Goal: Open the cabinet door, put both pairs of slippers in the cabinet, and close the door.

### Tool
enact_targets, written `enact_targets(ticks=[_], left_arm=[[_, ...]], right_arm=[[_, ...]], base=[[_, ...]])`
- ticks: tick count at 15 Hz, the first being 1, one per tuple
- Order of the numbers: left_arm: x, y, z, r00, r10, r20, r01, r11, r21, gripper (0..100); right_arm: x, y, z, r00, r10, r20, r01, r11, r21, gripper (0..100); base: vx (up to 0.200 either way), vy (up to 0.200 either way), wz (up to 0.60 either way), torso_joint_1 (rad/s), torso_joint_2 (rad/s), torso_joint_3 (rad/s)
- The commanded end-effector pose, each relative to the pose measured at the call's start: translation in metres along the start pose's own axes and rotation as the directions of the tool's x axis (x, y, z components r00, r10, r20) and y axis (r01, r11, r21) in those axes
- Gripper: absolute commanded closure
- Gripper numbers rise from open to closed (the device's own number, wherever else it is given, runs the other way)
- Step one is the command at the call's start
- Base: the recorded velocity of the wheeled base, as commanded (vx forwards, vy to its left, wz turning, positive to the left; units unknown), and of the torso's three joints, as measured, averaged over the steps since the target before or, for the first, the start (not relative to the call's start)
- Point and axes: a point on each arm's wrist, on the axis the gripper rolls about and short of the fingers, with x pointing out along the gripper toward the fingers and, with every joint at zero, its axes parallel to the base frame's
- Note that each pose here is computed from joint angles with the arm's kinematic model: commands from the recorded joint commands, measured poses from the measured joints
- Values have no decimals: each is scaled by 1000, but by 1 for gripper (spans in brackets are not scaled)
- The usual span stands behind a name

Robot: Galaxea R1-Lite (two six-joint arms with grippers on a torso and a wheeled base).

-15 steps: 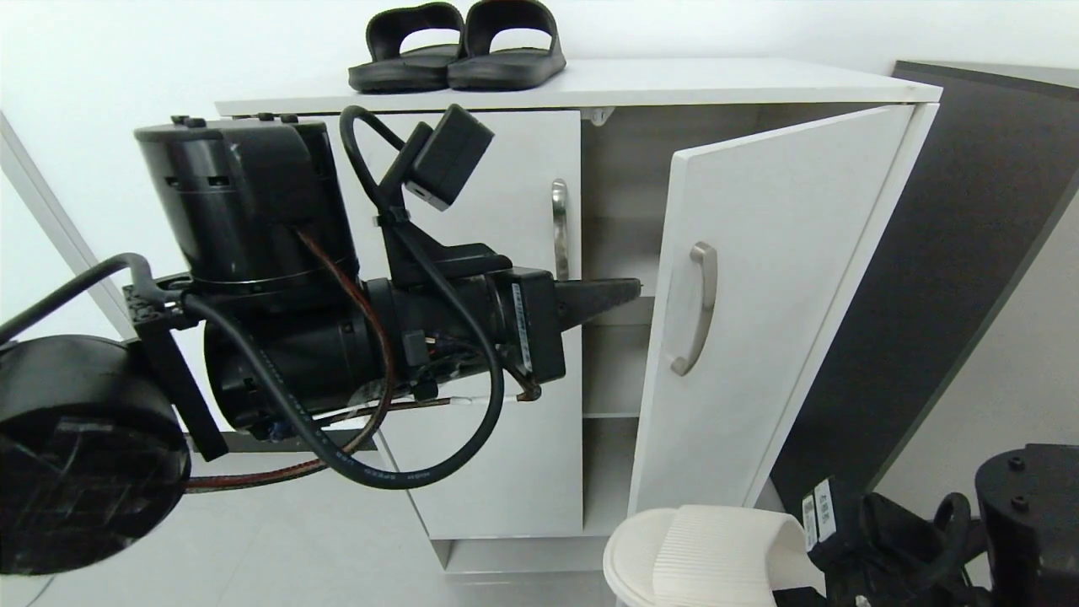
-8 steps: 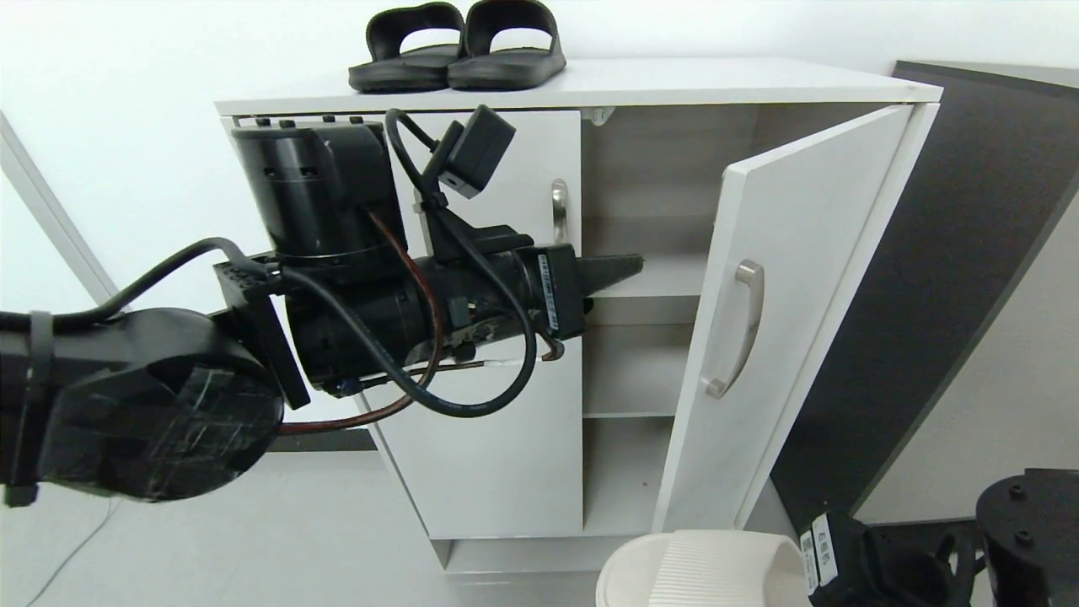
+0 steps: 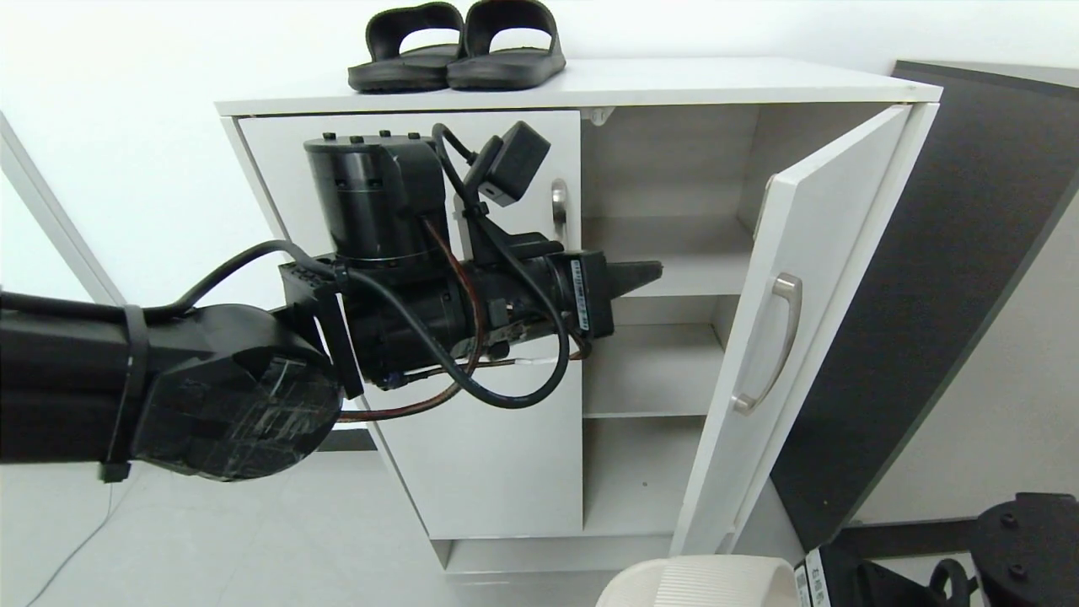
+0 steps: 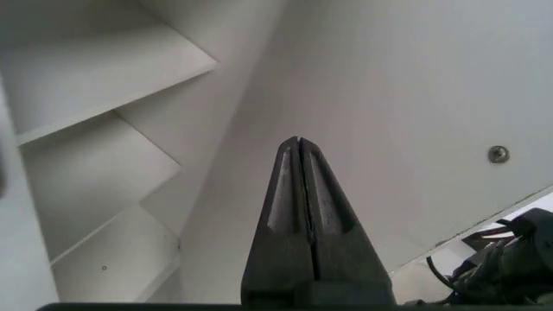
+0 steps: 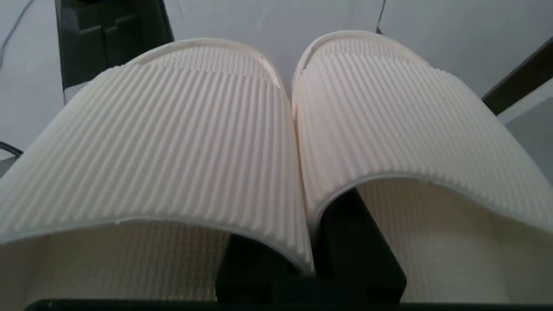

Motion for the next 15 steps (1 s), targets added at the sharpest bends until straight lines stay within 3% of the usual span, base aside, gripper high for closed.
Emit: enact_targets(ticks=[1, 5, 9, 11, 14, 15], left_arm=[[2, -2, -1, 1000, -8, -2, 8, 1000, 0, 100], [15, 0, -7, 1000, -19, -15, 19, 1000, -6, 100], [51, -1, -26, 998, -64, -29, 64, 998, -11, 100], [70, -11, -38, 994, -107, -2, 107, 994, 3, 100], [59, -11, -34, 995, -94, 32, 93, 996, 13, 100], [42, -4, -27, 996, -59, 60, 58, 998, 21, 100]], right_arm=[[1, 3, -3, 1000, 14, -14, -14, 1000, -5, 100], [1, 5, -6, 999, 22, -25, -22, 999, -25, 100], [2, 5, -7, 999, 21, -28, -21, 999, -29, 100], [2, 5, -9, 999, 20, -37, -21, 999, -28, 100], [3, 4, -8, 999, 21, -35, -22, 999, -27, 100], [4, 4, -7, 999, 18, -31, -19, 1000, -22, 100]], base=[[-200, 0, 0, -2, -2, 7], [-200, 0, 0, -4, 1, 6], [-200, 0, 0, 0, 2, 0], [-200, 0, 0, 2, 7, 0], [-67, 0, 0, 1, 2, -1], [0, 0, 0, 0, 0, 0]])
